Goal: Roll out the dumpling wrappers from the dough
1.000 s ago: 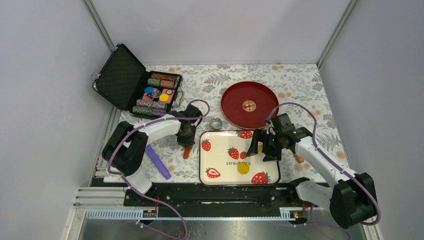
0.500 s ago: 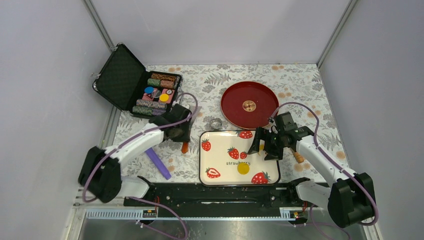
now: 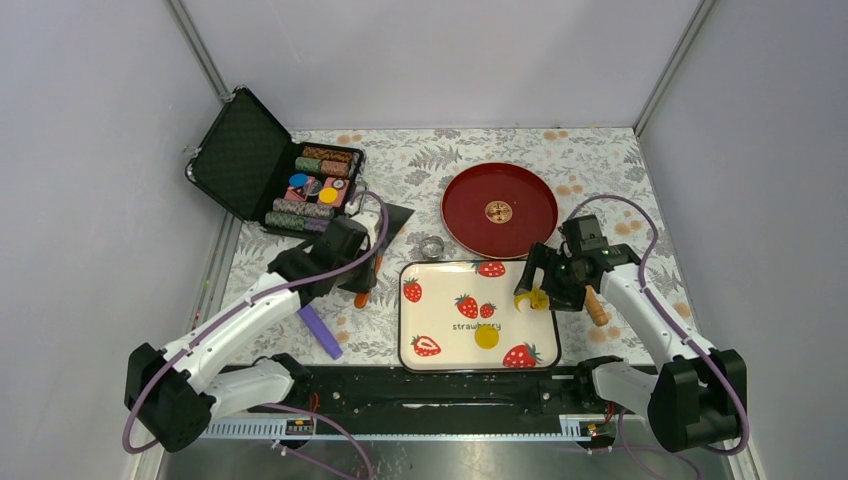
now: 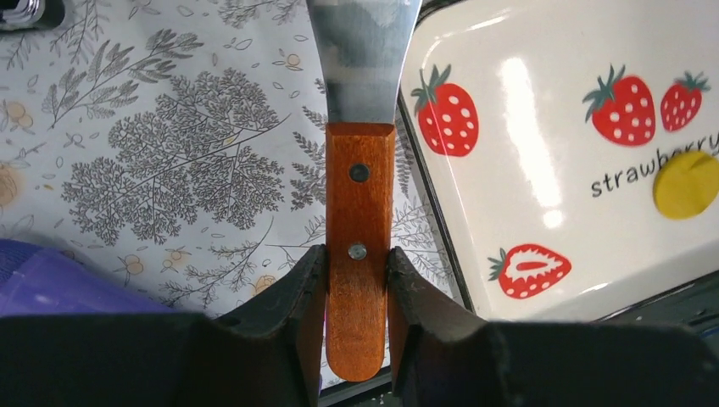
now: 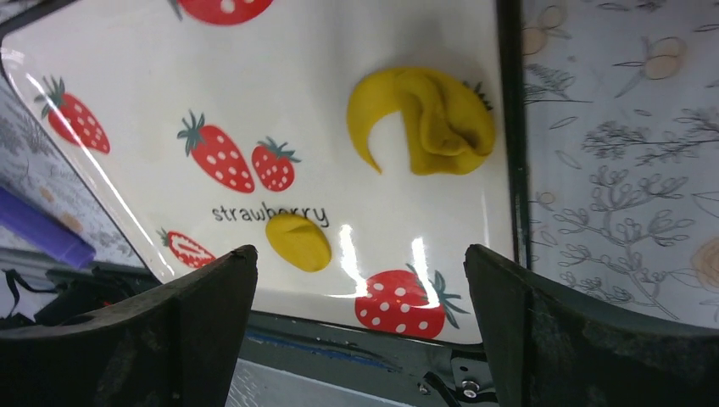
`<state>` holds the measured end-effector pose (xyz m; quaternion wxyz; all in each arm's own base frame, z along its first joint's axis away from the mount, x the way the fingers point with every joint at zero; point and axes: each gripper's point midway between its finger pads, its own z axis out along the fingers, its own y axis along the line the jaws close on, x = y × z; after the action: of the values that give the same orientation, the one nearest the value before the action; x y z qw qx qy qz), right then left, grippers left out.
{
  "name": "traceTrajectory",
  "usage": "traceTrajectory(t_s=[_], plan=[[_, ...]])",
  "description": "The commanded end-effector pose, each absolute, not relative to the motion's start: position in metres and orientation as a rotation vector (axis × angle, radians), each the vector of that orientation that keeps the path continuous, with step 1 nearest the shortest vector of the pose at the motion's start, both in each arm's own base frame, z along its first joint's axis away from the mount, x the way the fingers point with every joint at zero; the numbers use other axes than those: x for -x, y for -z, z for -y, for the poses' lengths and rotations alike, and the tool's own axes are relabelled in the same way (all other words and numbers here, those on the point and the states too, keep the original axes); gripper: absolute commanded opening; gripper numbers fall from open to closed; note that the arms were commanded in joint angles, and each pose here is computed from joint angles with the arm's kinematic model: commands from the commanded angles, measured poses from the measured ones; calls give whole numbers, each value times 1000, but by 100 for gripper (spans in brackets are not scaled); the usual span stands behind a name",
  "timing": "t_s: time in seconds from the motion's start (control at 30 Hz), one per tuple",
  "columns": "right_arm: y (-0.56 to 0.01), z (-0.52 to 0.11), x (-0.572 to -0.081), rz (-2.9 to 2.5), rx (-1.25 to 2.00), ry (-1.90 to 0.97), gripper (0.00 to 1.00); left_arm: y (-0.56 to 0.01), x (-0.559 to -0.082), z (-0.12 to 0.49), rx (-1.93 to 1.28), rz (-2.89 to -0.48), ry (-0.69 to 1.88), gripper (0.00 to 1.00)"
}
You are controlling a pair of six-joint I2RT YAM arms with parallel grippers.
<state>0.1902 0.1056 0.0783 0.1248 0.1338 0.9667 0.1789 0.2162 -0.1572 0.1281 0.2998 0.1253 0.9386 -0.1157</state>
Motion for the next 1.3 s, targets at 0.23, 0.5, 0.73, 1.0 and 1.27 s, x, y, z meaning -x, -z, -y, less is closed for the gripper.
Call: traceTrajectory(t_s=[0.23, 0.5, 0.73, 1.0, 1.27], plan=[[-59, -67, -200, -2799, -644, -484, 100, -141, -184, 205, -931, -2315, 455, 0], [-48, -53, -203, -2788, -751, -477, 99, -144, -163, 222, -1277, -2154, 459, 0], [-40, -57, -204, -2807, -777, -532, 99, -127, -152, 214, -1480, -2146, 309, 0], [-35, -62, -203, -2826, -788, -575, 99, -104, -143, 210, -1653, -2167, 184, 0], [-33, -65, -203, -2831, -787, -602, 99, -92, -137, 212, -1766, -2184, 129, 0]])
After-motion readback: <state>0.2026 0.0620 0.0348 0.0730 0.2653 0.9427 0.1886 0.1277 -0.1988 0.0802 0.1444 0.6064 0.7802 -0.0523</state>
